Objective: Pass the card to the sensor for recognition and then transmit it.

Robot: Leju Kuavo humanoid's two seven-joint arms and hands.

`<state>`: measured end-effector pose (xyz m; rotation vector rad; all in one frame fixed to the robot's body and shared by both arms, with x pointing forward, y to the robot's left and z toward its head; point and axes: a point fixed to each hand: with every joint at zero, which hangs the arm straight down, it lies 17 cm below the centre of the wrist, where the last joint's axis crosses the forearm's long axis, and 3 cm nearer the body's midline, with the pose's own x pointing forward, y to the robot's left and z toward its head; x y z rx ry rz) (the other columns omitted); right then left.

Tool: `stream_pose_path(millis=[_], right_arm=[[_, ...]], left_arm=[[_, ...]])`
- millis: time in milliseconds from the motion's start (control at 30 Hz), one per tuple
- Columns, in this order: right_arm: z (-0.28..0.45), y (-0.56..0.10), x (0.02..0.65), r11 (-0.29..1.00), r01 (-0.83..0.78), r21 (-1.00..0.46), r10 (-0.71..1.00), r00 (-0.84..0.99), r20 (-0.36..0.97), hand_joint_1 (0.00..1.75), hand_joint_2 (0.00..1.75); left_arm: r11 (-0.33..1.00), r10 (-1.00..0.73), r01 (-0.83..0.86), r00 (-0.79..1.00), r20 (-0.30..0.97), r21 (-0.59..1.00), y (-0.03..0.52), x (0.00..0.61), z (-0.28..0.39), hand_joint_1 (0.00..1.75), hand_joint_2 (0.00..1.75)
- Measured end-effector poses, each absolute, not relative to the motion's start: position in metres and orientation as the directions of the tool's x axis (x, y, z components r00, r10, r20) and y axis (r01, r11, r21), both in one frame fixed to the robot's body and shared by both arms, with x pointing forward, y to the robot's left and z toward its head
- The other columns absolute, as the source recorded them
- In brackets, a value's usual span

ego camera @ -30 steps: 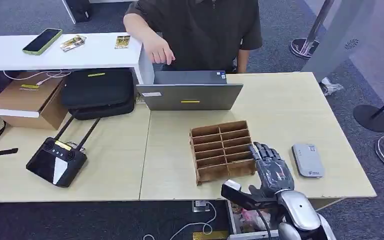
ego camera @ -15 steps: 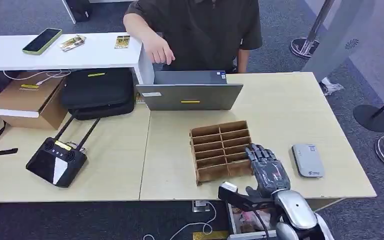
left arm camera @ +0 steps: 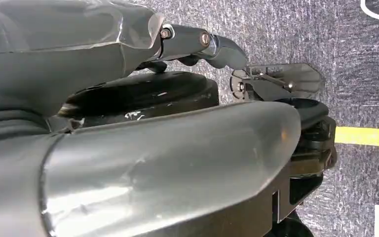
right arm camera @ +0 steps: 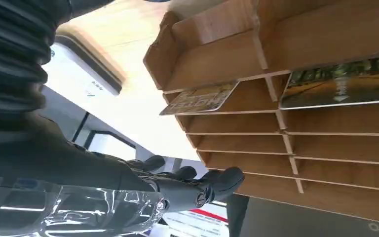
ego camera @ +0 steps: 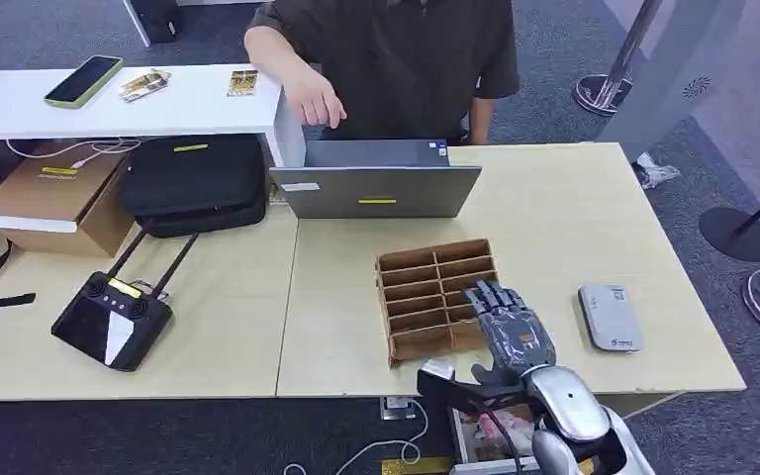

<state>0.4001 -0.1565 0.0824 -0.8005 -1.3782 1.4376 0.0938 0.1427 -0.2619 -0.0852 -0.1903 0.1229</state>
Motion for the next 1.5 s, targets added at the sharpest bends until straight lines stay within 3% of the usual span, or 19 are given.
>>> stream_pose_path(millis=[1500], right_arm=[[0.088,-0.121,0.406,0.099,-0.195,-0.976,0.903,-0.394,0.17,0.0,1.75]], left_arm=[[0.991,0.119,-0.104,0.976,0.184,-0.088,0.145,0.094,-0.262,0.0,0.0]])
